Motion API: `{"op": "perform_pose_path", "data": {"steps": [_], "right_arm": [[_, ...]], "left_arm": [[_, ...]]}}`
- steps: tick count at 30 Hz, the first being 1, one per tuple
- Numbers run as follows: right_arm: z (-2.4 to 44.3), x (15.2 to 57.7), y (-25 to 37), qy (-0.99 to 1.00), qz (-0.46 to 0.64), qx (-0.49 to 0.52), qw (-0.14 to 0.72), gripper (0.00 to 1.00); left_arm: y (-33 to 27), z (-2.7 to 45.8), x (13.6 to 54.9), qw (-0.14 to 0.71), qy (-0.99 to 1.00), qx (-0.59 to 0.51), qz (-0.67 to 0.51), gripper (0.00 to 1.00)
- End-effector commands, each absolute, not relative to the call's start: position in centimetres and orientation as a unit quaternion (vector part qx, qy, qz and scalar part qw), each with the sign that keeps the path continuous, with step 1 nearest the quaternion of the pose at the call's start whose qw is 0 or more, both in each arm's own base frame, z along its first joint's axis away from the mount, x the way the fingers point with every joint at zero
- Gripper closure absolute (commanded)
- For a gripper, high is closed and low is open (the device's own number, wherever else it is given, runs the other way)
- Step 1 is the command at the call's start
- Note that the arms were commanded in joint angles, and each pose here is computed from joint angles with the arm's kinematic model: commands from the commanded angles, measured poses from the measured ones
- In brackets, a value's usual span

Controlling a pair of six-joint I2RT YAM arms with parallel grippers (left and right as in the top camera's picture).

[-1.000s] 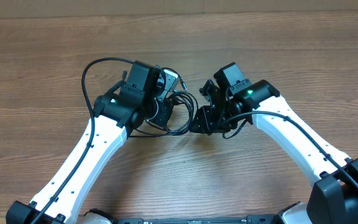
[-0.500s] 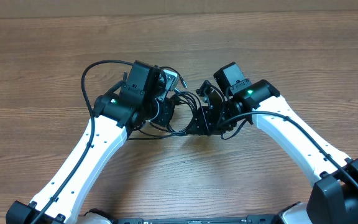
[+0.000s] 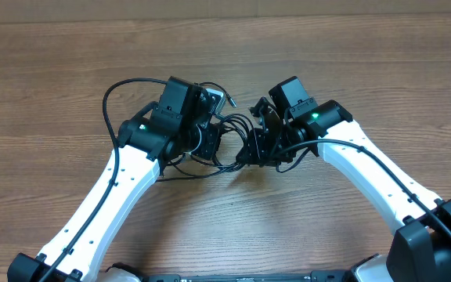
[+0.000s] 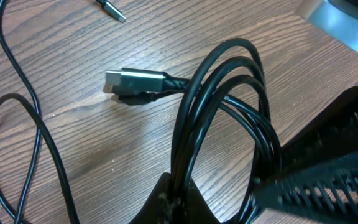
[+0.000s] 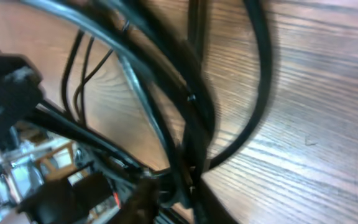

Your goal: Untangle cables

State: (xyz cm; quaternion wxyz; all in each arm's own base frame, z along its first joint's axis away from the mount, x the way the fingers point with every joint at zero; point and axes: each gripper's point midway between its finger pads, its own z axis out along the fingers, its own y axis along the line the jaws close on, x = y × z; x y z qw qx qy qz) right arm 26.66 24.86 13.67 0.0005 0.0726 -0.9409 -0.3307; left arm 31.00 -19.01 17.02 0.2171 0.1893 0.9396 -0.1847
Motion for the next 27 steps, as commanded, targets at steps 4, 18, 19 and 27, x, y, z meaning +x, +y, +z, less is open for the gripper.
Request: {"op": "perform_pose_path", "data": {"steps": [4,18,19,27], "right_arm": [[14.5,28.0,24.2,-0.947,-0.311,0.068,-0.036,0.92],[10.8,27.4,15.2,-0.992,-0.061,-0.105,-0.034,0.96],[10.6,27.4,14.6,-0.992,-0.046,-0.114,-0.035,0.95],[10.5,27.4,13.3,-0.989,-0.012,-0.141,-0.044,0.77]], "left_arm": [[-20.2,18.4,30.7,0.222,0.931,0.193,-0.218,0.96],[-19.6,18.6,31.2,0.221,0.935,0.162,-0.227,0.96],[-19.6,18.6,31.2,0.221,0.935,0.162,-0.227,0.96],[-19.6,18.6,31.1,0.22,0.935,0.162,-0.228,0.96]]}}
